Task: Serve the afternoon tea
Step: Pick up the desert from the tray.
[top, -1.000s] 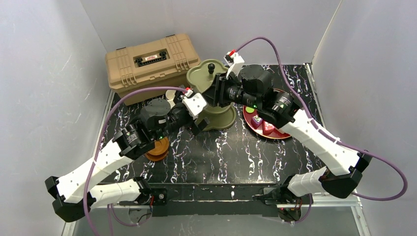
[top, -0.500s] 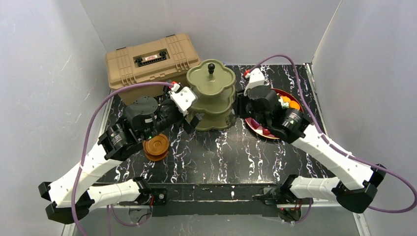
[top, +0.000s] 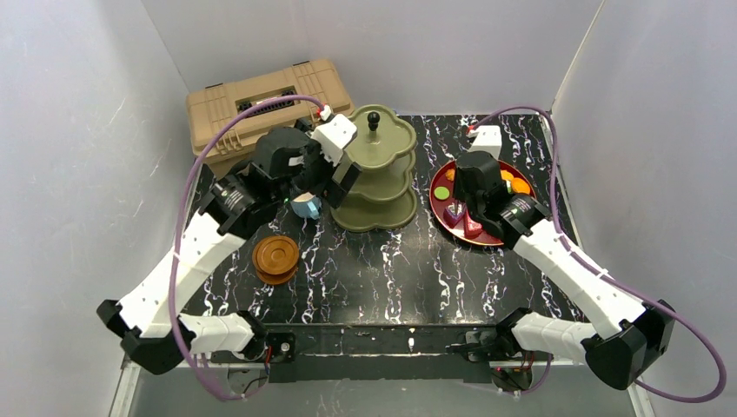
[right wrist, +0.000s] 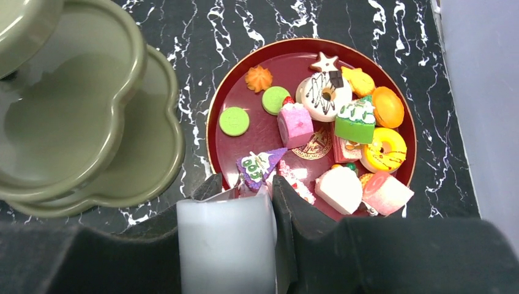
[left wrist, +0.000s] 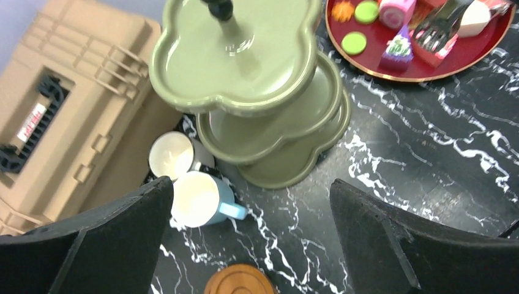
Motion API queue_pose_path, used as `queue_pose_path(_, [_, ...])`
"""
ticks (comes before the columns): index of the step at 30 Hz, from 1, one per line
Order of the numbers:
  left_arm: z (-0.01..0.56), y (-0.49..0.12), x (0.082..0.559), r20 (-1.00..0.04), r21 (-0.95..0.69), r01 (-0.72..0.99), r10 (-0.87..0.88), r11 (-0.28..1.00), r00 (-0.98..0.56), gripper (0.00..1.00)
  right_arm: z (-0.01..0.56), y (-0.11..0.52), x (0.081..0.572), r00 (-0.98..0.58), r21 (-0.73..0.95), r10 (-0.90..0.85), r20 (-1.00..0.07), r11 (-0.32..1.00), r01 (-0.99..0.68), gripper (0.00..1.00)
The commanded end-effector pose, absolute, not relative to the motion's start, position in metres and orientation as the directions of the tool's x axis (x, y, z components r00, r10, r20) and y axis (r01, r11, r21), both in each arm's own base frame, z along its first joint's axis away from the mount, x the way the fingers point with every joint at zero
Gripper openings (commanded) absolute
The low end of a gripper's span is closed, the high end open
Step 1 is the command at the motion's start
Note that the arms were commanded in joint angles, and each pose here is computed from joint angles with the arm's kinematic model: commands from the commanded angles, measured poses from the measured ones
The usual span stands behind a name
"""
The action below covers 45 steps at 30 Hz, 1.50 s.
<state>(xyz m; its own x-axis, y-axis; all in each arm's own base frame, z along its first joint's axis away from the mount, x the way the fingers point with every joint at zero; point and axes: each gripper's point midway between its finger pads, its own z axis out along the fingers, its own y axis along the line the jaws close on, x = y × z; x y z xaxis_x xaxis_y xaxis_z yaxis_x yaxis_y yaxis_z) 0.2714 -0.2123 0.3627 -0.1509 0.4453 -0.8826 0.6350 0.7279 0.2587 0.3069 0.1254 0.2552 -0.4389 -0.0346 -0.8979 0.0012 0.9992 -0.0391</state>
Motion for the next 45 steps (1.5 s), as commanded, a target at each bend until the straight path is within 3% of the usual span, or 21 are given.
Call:
queue_pose_path(1, [0.356, -0.202, 0.267, -0.867, 0.194, 0.653, 0.439, 0.732, -0.235, 0.98, 0.264, 0.126, 0.325, -0.352, 0.048, 0.07, -0.933, 0.996, 0.069, 0.3])
queue_pose_path(18, [0.361, -0.197, 0.276, -0.881, 0.169, 0.643, 0.407, 0.747, -0.242, 0.98, 0.239, 0.114, 0.346, -0.342, 0.091, 0.14, -0.929, 0.983, 0.157, 0.57])
queue_pose_path(35, [0.365, -0.194, 0.279, -0.888, 0.159, 0.637, 0.391, 0.754, -0.241, 0.98, 0.206, 0.114, 0.354, -0.38, 0.127, 0.188, -0.906, 0.975, 0.18, 0.59])
queue_pose_path(45, [0.368, -0.194, 0.279, -0.894, 0.155, 0.635, 0.38, 0.757, -0.236, 0.98, 0.184, 0.107, 0.349, -0.415, 0.099, 0.175, -0.893, 0.975, 0.2, 0.54])
